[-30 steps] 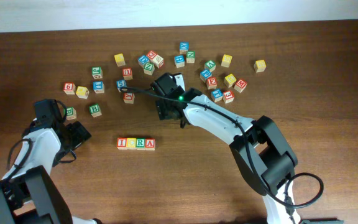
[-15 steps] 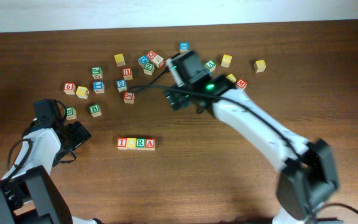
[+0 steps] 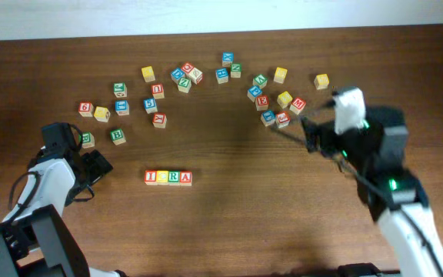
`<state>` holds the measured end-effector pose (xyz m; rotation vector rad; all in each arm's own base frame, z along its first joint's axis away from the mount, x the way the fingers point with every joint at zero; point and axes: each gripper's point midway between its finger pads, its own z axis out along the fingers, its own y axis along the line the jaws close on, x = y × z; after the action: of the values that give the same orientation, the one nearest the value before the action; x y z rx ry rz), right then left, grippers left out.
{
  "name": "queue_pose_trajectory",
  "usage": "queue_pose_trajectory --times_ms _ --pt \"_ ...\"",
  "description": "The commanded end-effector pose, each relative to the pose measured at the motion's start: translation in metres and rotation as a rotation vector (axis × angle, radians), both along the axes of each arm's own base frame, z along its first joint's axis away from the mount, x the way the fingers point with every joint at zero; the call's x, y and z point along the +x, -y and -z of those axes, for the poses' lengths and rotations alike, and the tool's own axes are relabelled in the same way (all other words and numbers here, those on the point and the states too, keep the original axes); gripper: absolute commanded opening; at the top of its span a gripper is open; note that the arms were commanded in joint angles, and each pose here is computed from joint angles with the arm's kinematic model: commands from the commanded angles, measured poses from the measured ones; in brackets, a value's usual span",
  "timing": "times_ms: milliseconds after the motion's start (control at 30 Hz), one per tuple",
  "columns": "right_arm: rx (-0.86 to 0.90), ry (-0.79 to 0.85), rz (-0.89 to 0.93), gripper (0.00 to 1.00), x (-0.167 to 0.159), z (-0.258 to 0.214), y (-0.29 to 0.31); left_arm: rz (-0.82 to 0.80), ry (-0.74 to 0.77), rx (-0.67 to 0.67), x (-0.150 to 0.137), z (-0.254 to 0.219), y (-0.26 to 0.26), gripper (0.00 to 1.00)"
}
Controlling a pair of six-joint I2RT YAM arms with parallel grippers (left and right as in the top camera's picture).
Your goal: Spell out ICRA
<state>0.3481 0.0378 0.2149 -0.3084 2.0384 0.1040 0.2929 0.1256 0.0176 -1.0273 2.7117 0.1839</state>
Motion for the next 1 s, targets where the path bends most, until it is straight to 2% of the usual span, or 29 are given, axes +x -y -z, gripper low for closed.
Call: queue_pose_trajectory --times_ms 0,233,467,800,967 --pt "0.012 0.111 -0.077 0.98 -0.020 0.014 -0.006 -0.009 0.001 0.007 -0.002 -0.001 -0.002 0.99" --pt "0.006 0.066 -0.060 0.98 -0.053 0.079 -0.004 -0.009 0.001 0.007 -0.002 -0.001 -0.002 0.99" --pt "0.006 0.016 -0.055 0.98 -0.080 0.122 -0.004 -0.009 0.001 0.007 -0.002 -0.001 -0.002 0.99" --pt "0.006 0.040 -0.055 0.98 -0.100 0.147 -0.004 -0.009 0.001 0.007 -0.002 -0.001 -0.002 0.99" --pt "0.004 0.066 -0.055 0.98 -0.105 0.140 -0.004 -0.009 0.001 0.007 -0.002 -0.001 -0.002 0.99"
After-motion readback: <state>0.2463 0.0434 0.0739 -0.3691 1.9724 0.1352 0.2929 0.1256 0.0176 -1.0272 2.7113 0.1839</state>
